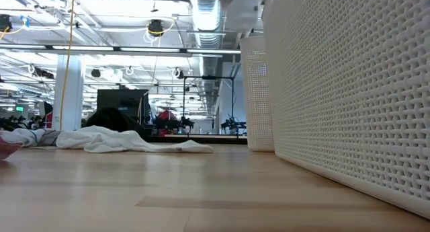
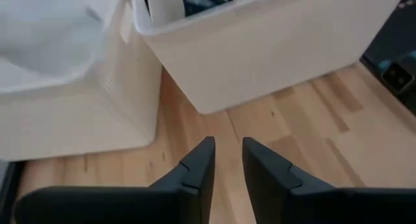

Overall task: Sort clothes
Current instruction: Put the white sock into the top white laundry bin

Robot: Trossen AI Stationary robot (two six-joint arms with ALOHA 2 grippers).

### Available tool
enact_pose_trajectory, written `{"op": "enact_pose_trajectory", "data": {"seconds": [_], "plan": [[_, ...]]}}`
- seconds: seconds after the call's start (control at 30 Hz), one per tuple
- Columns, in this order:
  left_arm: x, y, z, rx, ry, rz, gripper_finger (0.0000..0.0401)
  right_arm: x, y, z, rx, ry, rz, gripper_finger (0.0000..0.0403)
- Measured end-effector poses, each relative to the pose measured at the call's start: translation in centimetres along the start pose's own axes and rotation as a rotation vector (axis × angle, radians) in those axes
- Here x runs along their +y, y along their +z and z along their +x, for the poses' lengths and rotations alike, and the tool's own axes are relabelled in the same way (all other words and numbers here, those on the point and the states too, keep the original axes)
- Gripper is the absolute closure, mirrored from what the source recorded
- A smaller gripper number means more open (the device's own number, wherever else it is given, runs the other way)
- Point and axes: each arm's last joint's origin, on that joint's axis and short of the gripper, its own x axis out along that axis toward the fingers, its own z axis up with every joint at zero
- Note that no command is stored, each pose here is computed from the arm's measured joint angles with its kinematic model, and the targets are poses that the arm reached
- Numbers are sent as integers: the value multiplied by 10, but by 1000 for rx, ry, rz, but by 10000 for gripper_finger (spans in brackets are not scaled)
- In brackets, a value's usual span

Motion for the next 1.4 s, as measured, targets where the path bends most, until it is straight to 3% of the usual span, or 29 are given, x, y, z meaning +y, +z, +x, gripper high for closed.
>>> {"op": "enact_pose_trajectory", "data": {"seconds": [0.3, 0.7, 1.13, 1.4], "plan": [[-19, -31, 18, 101, -52, -23, 324, -43, -10, -28, 155, -207, 13, 403], [-37, -52, 28, 138, -97, -45, 323, -89, -51, -25, 445, -377, 110, 403], [-46, -65, 35, 140, -113, -34, 323, -97, -55, -25, 470, -399, 118, 403], [-47, -67, 36, 130, -112, -33, 323, -122, -70, -28, 560, -503, 168, 403]]}}
